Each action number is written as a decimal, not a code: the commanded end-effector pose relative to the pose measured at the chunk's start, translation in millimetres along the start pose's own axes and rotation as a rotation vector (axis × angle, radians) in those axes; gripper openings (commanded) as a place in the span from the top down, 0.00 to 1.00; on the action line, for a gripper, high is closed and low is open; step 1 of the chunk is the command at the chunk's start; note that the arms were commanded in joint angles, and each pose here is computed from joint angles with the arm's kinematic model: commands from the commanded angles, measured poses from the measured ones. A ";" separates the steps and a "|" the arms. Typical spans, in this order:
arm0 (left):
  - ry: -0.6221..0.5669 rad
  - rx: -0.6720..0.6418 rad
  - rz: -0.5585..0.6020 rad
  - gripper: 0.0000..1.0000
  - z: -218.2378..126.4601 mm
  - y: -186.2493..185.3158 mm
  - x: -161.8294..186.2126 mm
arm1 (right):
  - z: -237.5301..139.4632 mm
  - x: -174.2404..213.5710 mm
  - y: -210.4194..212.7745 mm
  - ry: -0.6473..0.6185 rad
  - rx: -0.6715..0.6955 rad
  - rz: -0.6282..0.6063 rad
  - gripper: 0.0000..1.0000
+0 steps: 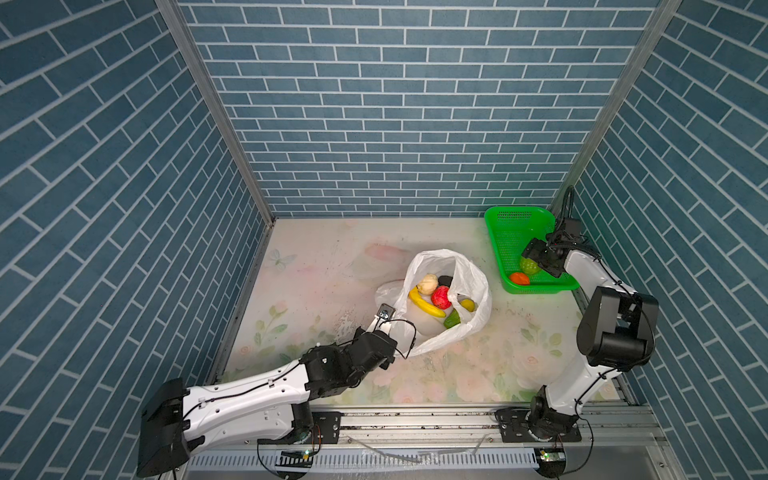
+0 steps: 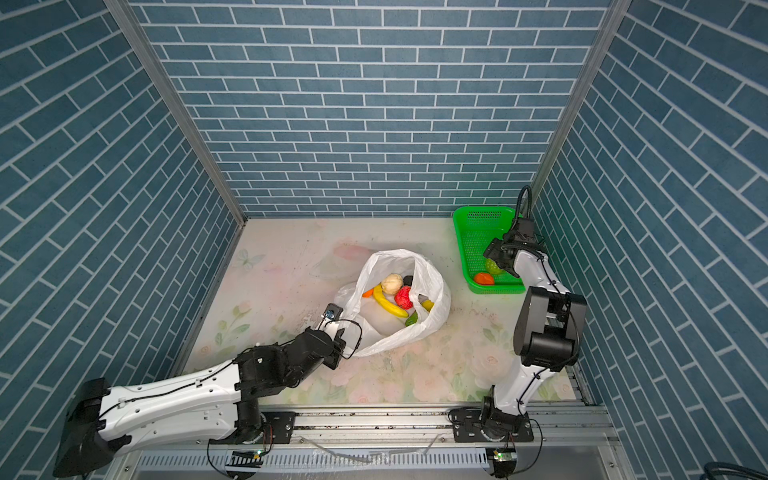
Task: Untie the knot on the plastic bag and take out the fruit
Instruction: 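Carry the green fruit to the green basket and release it with the right gripper, then move the right gripper back into the bag toward the remaining fruit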
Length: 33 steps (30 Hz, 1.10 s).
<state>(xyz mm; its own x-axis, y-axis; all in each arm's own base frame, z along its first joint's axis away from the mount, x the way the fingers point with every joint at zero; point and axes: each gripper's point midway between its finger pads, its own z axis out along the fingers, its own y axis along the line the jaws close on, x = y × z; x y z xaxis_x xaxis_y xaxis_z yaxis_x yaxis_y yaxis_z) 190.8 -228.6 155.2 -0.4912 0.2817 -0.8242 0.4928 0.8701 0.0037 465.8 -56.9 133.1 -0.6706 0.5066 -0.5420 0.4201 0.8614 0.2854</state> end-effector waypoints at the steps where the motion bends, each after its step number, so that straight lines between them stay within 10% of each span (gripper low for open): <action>1: -0.014 -0.017 -0.007 1.00 -4.5 3.4 -7.0 | -12.1 -13.5 6.3 -0.024 -0.002 -0.035 0.11; 11: -0.011 -0.018 -0.001 1.00 -5.6 4.4 -5.5 | -56.5 6.1 32.2 -0.021 -0.081 -0.065 0.11; 33: -0.020 -0.017 0.004 1.00 -4.6 4.4 -5.6 | -215.8 217.2 188.0 0.142 -0.464 -0.436 0.15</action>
<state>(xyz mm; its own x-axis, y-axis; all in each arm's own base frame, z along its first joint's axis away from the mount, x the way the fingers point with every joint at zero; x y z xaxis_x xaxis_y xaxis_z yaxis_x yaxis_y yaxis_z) 192.0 -226.8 158.1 -0.4845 0.2751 -0.8304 0.4857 0.8741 0.0061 267.8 207.6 246.2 -0.8002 0.0874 -0.5934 -0.2053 0.8897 0.4079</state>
